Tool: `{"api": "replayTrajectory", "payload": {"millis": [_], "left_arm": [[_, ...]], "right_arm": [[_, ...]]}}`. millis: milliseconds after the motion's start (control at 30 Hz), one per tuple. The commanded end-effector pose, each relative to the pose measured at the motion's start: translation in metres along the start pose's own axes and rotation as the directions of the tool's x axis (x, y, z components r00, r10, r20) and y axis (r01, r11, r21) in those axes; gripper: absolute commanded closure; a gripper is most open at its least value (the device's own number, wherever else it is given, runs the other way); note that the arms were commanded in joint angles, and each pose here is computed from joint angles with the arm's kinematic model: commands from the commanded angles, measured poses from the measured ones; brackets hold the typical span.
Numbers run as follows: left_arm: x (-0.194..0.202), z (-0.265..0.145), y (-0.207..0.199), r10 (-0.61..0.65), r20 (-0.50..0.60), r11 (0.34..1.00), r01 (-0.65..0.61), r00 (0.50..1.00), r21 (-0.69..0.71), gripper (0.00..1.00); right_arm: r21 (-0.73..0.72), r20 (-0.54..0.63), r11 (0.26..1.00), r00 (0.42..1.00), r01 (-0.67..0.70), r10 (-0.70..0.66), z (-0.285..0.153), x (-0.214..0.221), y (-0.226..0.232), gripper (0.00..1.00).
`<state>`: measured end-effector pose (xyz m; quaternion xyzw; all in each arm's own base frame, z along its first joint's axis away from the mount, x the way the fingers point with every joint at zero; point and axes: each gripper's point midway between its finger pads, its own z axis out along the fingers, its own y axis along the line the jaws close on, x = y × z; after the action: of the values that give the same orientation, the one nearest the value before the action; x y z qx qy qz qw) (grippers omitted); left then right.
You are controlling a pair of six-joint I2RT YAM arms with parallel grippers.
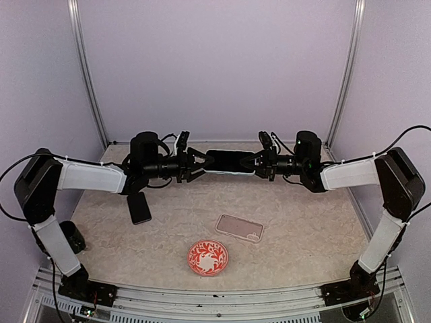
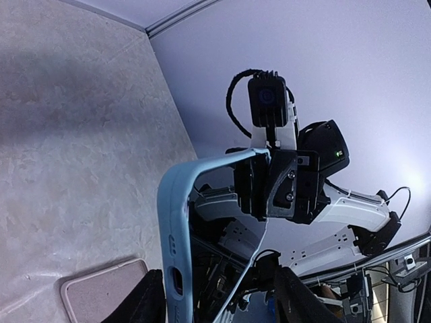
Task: Put the phone into the phone case
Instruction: Press the phone at the bottom left corner of the phone case.
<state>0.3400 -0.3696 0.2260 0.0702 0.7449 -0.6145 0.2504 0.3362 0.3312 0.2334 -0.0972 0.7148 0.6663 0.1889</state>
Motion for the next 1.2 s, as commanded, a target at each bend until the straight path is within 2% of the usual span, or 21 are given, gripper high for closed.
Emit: {"api": "replayTrajectory", "payload": {"millis": [0,167,233,400,533,567,600,667,733,967,1100,1167], "left_arm": [[0.001,0.007,-0.014,0.021,-0.012,0.998,-0.020,1.000,0.057,0.50],[0.003,0.008,-0.018,0.019,-0.018,0.997,-0.018,1.000,0.069,0.68],[0.004,0.008,-0.017,0.018,-0.019,0.998,-0.016,1.000,0.064,0.80],[0.003,0.008,0.004,-0.003,-0.010,0.999,0.003,1.000,-0.035,1.00],[0.001,0.007,0.018,-0.001,0.003,0.994,0.002,1.000,-0.111,1.00],[0.001,0.008,0.019,0.000,0.002,0.993,0.000,1.000,-0.121,0.98],[0.002,0.008,0.022,0.003,0.000,0.991,-0.003,1.000,-0.136,0.90],[0.002,0.008,0.028,0.010,0.001,0.986,-0.010,1.000,-0.169,0.67],[0.002,0.008,0.031,0.025,-0.003,0.980,-0.025,1.000,-0.197,0.54],[-0.005,-0.003,0.034,0.102,0.010,0.957,-0.095,0.995,-0.274,0.25],[-0.019,-0.018,0.029,0.238,0.020,0.910,-0.216,0.971,-0.353,0.05],[-0.024,-0.025,0.024,0.302,0.014,0.882,-0.274,0.953,-0.384,0.01]], "right_arm": [[-0.033,0.029,0.998,0.998,0.060,-0.059,0.000,-0.007,0.008,1.00],[-0.002,0.041,0.998,0.997,0.062,-0.062,0.000,-0.009,0.000,1.00],[0.020,0.045,0.997,0.996,0.072,-0.073,0.000,-0.011,-0.002,1.00],[0.097,0.054,0.989,0.992,0.110,-0.115,-0.001,-0.016,-0.009,1.00],[0.144,0.042,0.980,0.988,0.140,-0.147,0.000,-0.016,-0.013,1.00],[0.144,0.036,0.979,0.988,0.146,-0.153,0.001,-0.015,-0.012,1.00],[0.141,0.032,0.979,0.987,0.150,-0.156,0.002,-0.014,-0.012,1.00],[0.134,0.023,0.978,0.986,0.158,-0.162,0.004,-0.012,-0.010,1.00],[0.127,0.014,0.978,0.986,0.165,-0.168,0.006,-0.011,-0.009,1.00],[0.114,-0.005,0.977,0.984,0.179,-0.180,0.007,-0.008,-0.005,1.00],[0.116,-0.017,0.977,0.984,0.178,-0.177,0.007,-0.006,-0.007,1.00],[0.110,-0.025,0.978,0.984,0.178,-0.177,0.007,-0.005,-0.006,1.00]]}}
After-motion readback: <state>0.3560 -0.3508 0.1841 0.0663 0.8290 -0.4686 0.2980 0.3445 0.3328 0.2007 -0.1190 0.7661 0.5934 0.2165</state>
